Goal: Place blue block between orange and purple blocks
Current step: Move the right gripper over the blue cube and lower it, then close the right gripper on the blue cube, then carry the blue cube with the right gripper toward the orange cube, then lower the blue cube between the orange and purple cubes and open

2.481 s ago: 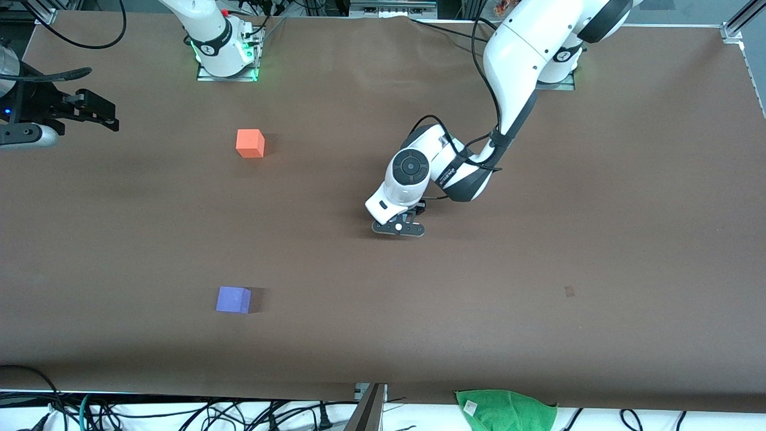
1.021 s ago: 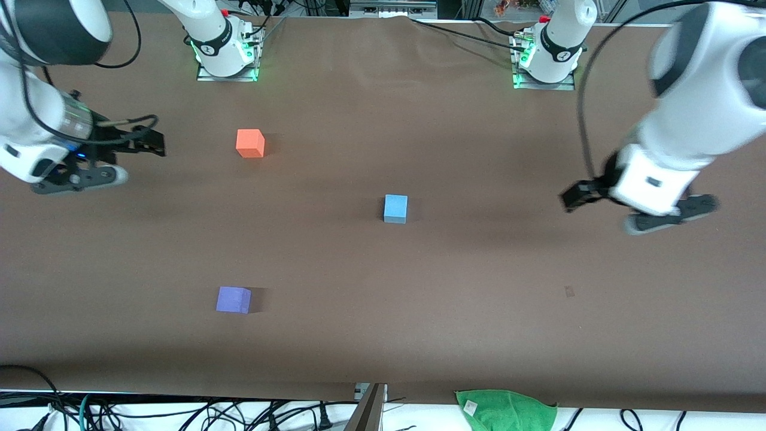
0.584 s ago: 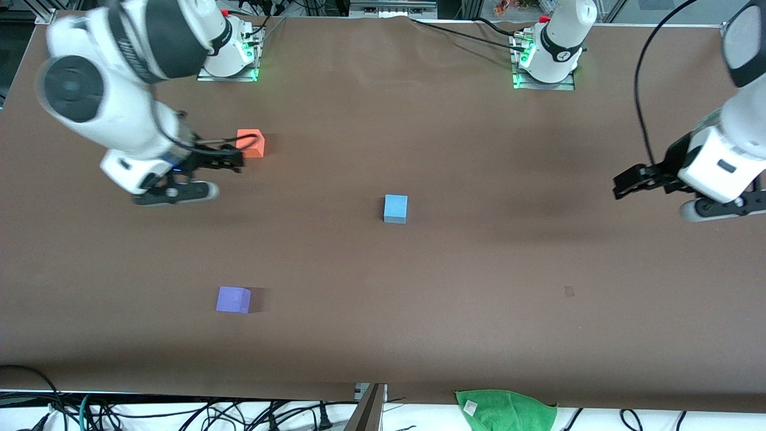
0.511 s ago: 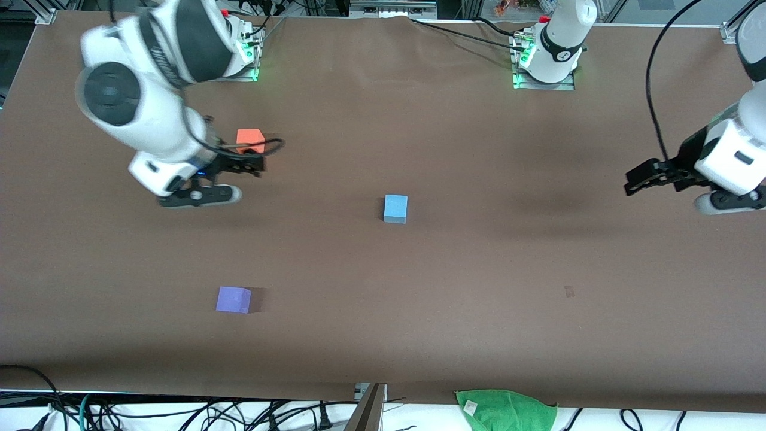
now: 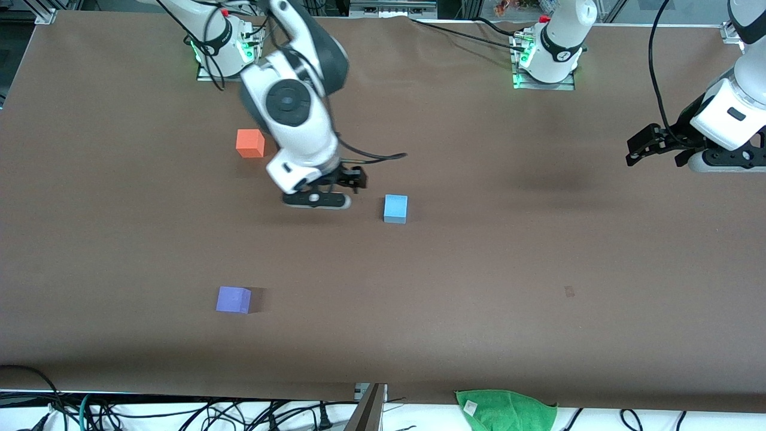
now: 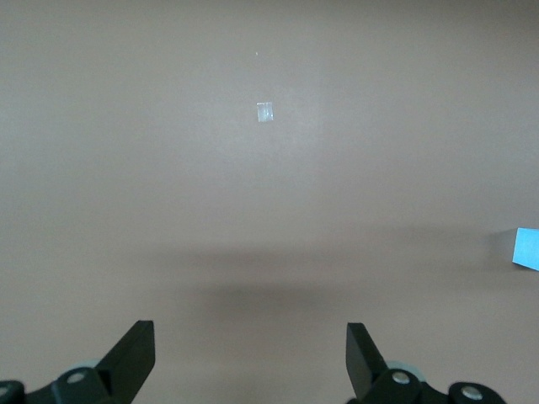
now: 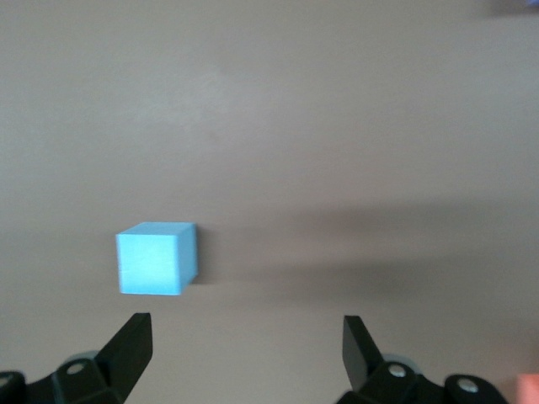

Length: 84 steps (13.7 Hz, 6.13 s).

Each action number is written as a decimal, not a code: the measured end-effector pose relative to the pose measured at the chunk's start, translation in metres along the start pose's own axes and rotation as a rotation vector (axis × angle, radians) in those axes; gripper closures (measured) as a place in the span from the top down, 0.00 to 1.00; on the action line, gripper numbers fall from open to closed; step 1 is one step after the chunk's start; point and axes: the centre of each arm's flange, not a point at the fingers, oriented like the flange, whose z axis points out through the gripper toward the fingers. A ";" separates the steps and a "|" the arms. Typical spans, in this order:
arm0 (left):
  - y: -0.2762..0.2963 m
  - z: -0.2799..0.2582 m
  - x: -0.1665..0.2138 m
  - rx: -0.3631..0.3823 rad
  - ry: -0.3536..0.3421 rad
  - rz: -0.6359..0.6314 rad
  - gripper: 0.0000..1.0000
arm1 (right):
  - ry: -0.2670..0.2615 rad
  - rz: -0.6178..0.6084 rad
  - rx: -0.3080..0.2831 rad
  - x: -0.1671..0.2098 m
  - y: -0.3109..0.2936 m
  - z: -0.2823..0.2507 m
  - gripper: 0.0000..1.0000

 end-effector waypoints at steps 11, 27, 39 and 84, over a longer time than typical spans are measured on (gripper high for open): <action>0.001 0.002 0.000 0.021 -0.011 0.009 1.00 | 0.073 0.098 0.005 -0.054 -0.087 0.119 1.00; 0.002 0.002 -0.001 0.021 -0.013 0.012 1.00 | 0.160 -0.008 -0.039 -0.060 -0.097 0.177 1.00; 0.002 0.004 -0.004 0.023 -0.045 0.012 1.00 | 0.217 0.009 -0.041 -0.016 -0.082 0.123 0.58; 0.006 0.000 -0.005 0.024 -0.047 0.019 1.00 | -0.165 -0.217 -0.106 0.076 0.312 -0.076 1.00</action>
